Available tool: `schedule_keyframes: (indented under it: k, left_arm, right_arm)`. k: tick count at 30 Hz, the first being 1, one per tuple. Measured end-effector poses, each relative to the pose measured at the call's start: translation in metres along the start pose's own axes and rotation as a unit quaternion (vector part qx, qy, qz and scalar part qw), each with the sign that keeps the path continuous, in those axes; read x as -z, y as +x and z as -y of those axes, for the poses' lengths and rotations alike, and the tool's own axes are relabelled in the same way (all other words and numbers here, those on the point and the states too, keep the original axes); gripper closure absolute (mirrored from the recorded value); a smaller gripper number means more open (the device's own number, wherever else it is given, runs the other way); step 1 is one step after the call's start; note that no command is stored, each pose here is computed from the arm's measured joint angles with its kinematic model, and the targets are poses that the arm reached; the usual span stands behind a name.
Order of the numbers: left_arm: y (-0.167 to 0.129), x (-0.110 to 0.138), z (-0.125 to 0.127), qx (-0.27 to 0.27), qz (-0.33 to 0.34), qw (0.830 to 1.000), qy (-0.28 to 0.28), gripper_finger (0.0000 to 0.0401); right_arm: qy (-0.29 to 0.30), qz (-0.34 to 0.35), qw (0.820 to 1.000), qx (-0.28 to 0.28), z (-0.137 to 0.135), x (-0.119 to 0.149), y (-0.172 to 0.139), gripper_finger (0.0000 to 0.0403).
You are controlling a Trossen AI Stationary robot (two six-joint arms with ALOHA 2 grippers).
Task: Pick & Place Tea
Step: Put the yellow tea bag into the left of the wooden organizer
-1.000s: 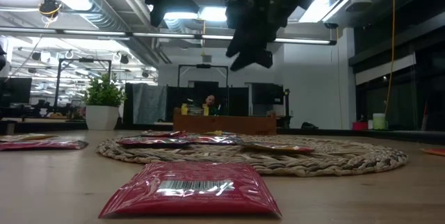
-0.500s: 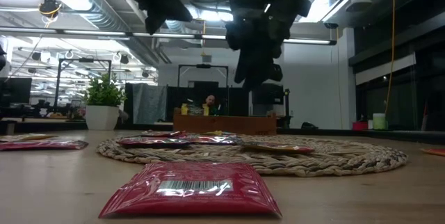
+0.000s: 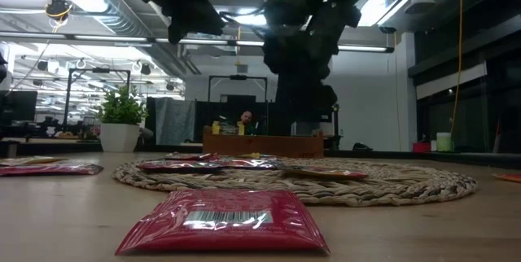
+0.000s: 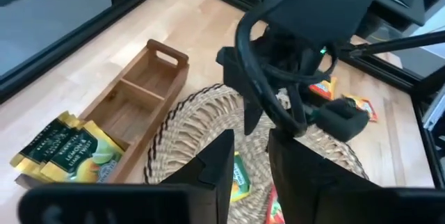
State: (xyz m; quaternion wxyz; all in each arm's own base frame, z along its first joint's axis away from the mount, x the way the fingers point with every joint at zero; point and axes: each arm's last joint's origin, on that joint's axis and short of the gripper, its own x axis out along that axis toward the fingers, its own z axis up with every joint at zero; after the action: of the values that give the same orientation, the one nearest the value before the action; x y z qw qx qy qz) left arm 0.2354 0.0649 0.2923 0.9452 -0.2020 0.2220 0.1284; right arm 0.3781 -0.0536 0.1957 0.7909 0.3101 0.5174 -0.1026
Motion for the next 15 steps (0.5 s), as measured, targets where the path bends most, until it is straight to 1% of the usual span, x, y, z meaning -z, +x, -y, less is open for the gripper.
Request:
schedule_keyframes:
  k: [7,10,15]
  left_arm:
    - [0.000,0.000,0.000,-0.002,0.000,1.000,0.000,0.0311]
    - [0.000,0.000,0.000,-0.002,0.000,1.000,0.000,0.0312]
    - [0.000,0.000,0.000,-0.002,0.000,1.000,0.000,0.0310]
  right_arm:
    - [0.072,0.002,0.997,0.016,0.004,-0.002,0.016,0.0226]
    - [0.102,0.007,0.994,0.036,0.007,-0.002,0.021,0.0226]
    - [0.115,0.016,0.992,0.051,0.008,-0.002,0.021,0.0226]
